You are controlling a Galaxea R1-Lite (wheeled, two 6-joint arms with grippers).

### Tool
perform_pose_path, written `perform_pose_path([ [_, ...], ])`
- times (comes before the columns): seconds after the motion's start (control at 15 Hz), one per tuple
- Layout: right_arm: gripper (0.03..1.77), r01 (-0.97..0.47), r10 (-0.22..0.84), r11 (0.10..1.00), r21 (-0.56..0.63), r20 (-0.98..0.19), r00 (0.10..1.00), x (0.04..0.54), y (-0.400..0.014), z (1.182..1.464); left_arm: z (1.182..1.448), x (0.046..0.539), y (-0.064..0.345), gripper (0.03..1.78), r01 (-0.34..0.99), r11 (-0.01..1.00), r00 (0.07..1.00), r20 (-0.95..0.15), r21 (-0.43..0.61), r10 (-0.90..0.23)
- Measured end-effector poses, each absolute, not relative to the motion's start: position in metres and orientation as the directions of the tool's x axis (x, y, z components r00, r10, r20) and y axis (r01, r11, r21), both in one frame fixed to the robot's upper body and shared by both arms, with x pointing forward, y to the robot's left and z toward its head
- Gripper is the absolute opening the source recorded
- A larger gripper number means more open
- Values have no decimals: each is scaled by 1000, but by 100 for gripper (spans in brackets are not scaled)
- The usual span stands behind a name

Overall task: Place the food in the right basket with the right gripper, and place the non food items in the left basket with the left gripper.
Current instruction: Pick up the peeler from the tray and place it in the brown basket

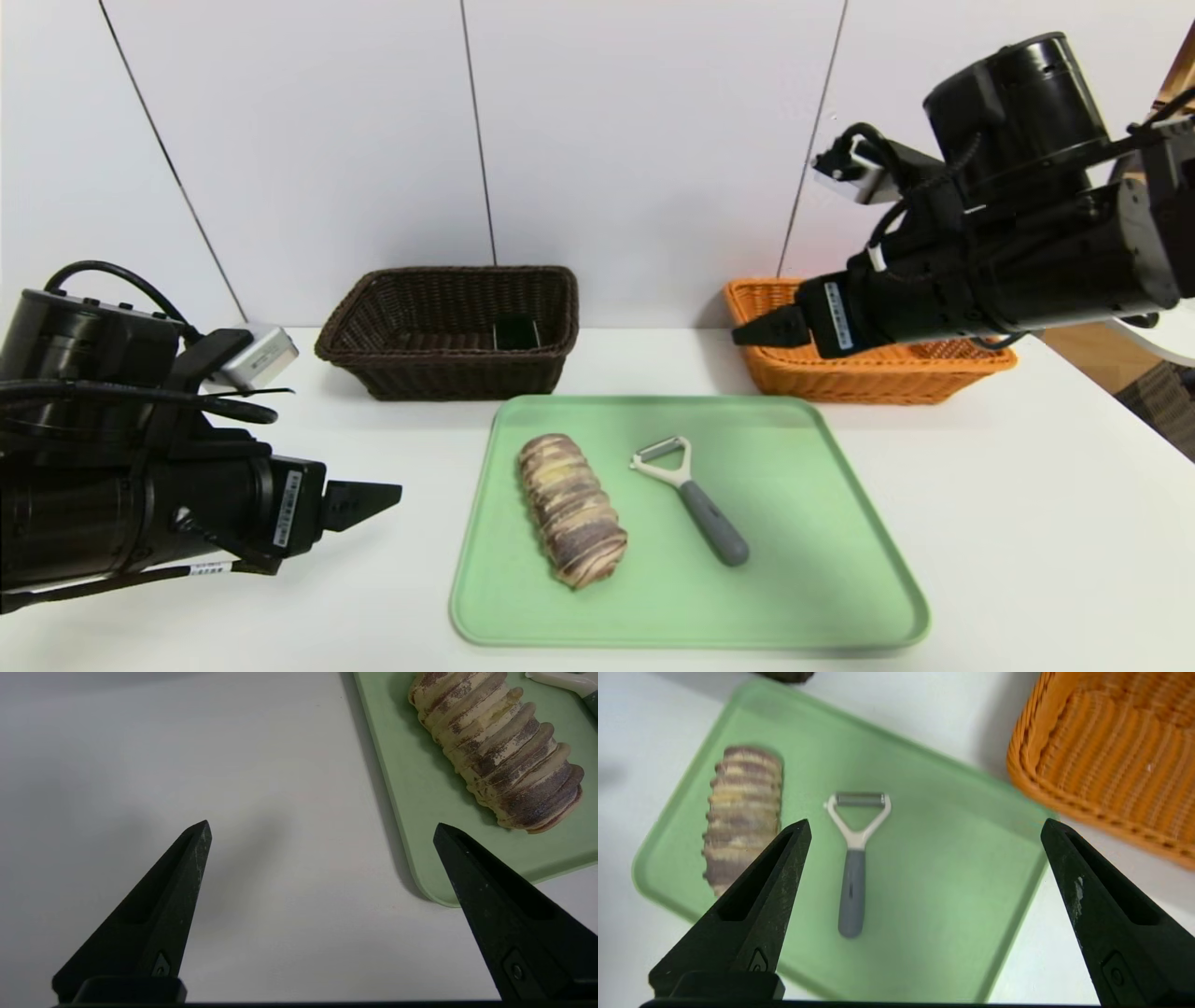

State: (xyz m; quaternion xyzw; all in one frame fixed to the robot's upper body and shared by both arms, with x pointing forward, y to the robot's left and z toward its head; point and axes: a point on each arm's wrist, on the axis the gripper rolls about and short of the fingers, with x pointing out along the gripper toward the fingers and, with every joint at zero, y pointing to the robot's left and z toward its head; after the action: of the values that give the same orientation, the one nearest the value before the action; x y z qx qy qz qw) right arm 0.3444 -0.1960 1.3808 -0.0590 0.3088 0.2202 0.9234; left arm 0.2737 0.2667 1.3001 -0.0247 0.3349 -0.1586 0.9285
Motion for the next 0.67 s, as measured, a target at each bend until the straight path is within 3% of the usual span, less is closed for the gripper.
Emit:
perform_pose_path([
  [0.67,169,-425,334,904,47,-700,632,295,-225,1347,1296,271,268,169,270,951,719,-624,-154,-305],
])
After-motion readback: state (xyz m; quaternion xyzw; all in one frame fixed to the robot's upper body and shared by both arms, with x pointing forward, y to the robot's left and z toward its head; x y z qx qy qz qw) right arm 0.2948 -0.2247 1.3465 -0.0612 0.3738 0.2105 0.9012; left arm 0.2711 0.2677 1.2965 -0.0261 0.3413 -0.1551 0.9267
